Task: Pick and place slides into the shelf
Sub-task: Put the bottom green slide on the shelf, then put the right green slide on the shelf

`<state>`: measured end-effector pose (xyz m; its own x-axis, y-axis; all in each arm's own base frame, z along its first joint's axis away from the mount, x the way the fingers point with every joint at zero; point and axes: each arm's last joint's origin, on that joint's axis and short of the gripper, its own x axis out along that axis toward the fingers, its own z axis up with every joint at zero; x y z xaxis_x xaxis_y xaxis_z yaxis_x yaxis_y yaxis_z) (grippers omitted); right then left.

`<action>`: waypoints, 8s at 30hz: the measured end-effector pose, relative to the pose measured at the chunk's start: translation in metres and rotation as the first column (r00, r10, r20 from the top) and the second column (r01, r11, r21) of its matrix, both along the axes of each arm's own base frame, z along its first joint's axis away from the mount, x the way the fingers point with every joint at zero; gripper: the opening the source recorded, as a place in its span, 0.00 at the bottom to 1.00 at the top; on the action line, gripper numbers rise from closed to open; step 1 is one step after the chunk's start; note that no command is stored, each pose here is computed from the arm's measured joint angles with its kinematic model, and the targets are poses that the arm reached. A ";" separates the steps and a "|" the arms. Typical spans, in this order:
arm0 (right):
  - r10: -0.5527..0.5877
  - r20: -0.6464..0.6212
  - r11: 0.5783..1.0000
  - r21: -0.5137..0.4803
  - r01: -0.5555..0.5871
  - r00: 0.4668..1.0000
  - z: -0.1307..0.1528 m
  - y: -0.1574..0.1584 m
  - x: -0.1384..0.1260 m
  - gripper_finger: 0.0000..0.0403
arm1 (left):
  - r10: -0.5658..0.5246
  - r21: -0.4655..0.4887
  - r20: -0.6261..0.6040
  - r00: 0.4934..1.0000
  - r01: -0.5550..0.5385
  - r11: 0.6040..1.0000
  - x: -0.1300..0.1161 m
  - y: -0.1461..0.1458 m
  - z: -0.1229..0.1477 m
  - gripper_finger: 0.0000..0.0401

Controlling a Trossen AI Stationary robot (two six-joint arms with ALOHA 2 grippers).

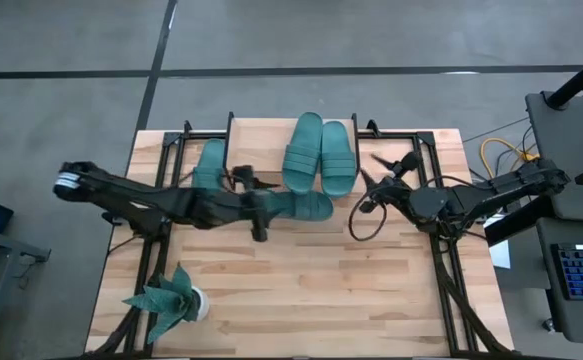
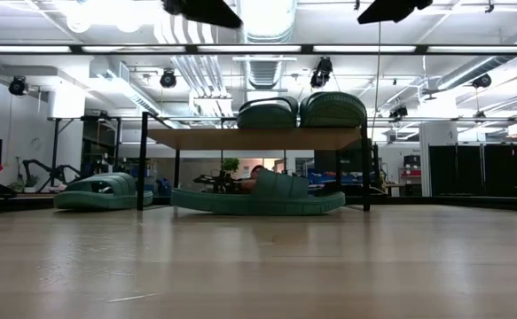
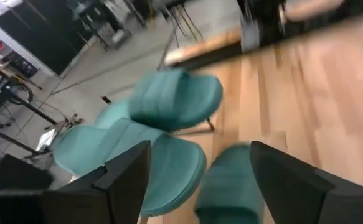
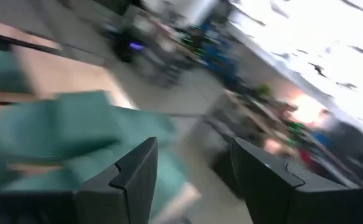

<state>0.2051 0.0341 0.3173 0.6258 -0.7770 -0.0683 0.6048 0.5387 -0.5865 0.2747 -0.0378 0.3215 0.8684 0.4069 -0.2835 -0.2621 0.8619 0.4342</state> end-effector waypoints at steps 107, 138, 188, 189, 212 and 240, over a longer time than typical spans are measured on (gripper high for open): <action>-0.091 -0.665 0.994 -0.111 0.022 0.741 -0.061 -0.038 0.187 0.03 | -0.169 0.027 0.523 0.835 0.182 0.983 -0.156 0.022 -0.083 0.64; -0.083 -0.690 0.997 -0.052 0.065 0.719 -0.059 -0.034 0.174 0.12 | -0.170 0.026 0.522 0.836 0.183 0.983 -0.156 0.022 -0.083 0.64; 0.367 -0.079 0.884 0.340 -0.321 0.927 0.020 0.014 0.087 0.21 | -0.170 0.027 0.521 0.837 0.183 0.983 -0.156 0.022 -0.084 0.64; 0.389 -0.054 0.875 0.335 -0.350 0.920 0.014 0.013 0.082 0.21 | -0.169 0.026 0.521 0.837 0.182 0.983 -0.156 0.022 -0.084 0.64; 0.634 0.088 0.769 0.028 -0.638 0.768 -0.063 0.006 0.027 0.18 | -0.209 0.134 0.434 0.876 0.167 0.977 -0.148 0.020 -0.089 0.64; 0.632 0.099 0.769 0.045 -0.637 0.769 -0.063 0.006 0.028 0.18 | -0.351 0.388 0.045 0.935 0.307 0.869 -0.075 0.000 -0.108 0.64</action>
<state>0.2328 0.0405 0.2539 0.9798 -0.1958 -0.0406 0.1499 0.8535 -0.4990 0.1997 -0.0380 0.2131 0.9869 0.1480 -0.0639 -0.0565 0.6889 0.7226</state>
